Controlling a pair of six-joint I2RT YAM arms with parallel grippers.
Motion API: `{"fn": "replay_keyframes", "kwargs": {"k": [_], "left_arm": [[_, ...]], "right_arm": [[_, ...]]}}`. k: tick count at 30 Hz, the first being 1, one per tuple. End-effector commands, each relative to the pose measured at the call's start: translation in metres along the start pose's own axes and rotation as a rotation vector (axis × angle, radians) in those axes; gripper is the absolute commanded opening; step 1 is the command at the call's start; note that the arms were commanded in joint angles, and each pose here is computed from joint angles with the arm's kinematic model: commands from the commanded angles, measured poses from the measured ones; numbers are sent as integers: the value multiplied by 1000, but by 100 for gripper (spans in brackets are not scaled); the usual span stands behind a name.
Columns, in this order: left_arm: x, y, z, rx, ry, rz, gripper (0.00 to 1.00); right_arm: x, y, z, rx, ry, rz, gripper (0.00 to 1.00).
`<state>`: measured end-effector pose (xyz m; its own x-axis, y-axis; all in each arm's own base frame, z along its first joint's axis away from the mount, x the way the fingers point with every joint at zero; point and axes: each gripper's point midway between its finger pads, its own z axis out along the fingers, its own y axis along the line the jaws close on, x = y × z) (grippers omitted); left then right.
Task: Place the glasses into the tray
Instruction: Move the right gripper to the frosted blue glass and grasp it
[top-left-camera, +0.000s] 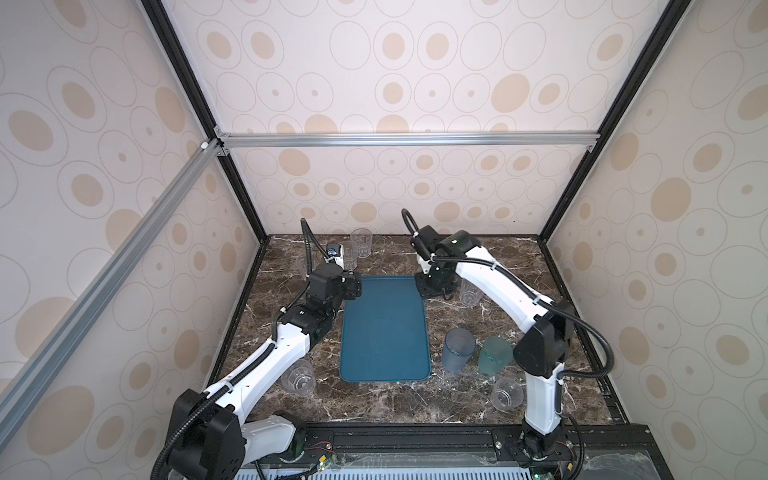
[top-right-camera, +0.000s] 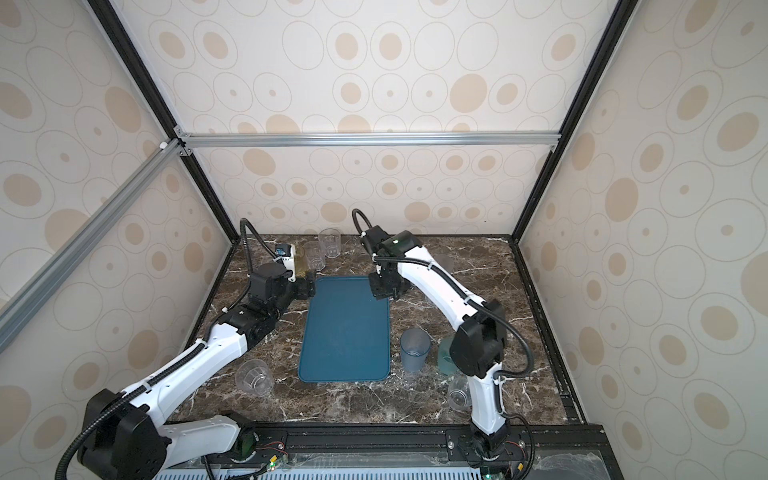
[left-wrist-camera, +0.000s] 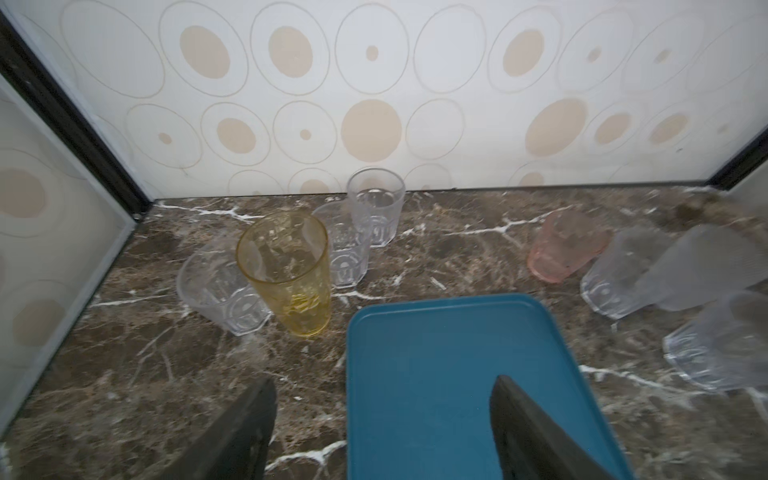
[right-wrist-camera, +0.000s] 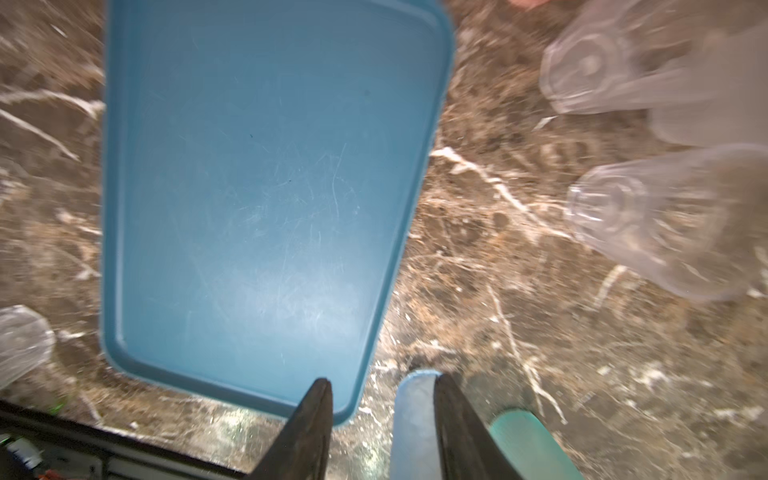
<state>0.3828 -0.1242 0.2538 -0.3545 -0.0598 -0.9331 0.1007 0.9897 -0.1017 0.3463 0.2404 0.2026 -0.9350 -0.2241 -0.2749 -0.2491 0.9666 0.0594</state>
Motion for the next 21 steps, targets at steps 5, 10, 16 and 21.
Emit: {"fn": "replay_keyframes", "kwargs": {"k": [5,10,16,21], "left_arm": [[-9,-47,8,170,32,-96,70],[4,-87,9,253,83,-24,71],[27,-142,2,390,138,15,72],[46,-165,0,445,179,2,72]], "right_arm": [[61,-64,-38,98,134,32,45],[106,-76,-49,64,215,52,46],[143,-70,-41,-2,289,85,47],[150,-65,-27,-37,304,107,46]]}}
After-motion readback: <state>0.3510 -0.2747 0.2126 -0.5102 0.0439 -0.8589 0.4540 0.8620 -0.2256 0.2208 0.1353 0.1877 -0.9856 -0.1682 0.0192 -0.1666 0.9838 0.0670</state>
